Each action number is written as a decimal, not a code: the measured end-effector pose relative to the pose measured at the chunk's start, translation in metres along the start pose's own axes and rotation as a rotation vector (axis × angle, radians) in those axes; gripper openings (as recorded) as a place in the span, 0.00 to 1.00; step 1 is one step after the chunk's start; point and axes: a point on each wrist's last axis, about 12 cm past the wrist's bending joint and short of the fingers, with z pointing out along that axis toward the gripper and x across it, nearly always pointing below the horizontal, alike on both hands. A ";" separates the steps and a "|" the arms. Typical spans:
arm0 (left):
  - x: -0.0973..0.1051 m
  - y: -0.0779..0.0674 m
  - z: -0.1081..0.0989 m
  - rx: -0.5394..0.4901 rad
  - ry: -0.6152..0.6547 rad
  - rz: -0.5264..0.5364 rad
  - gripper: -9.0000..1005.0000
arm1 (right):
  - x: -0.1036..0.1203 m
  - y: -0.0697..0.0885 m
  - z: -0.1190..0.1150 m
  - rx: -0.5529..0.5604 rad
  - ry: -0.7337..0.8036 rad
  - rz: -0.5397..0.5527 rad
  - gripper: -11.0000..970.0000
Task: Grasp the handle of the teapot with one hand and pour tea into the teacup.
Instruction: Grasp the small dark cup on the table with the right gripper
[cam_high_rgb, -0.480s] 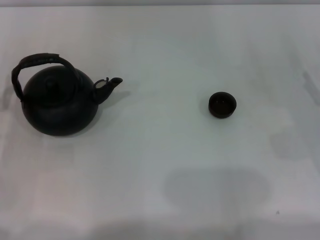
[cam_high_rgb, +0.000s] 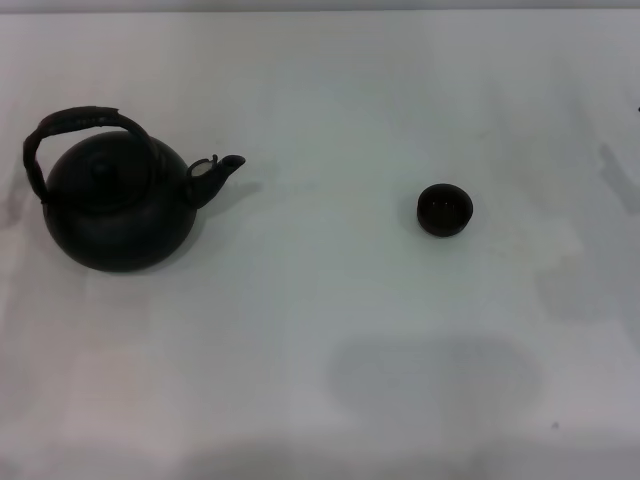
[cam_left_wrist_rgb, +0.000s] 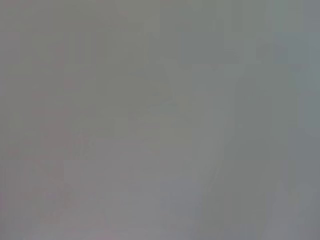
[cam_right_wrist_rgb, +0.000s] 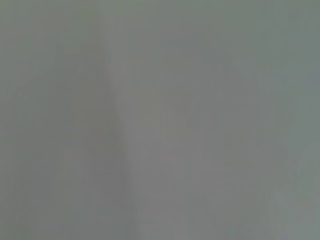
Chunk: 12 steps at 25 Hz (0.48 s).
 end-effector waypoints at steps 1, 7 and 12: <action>0.000 0.000 -0.001 0.000 0.000 -0.001 0.88 | 0.000 0.000 0.000 -0.004 0.001 -0.002 0.87; 0.002 0.000 -0.004 0.026 0.018 -0.005 0.88 | -0.003 -0.005 -0.009 -0.043 0.017 -0.022 0.87; 0.002 0.001 -0.008 0.035 0.026 -0.003 0.88 | -0.015 -0.015 -0.019 -0.173 0.065 -0.024 0.87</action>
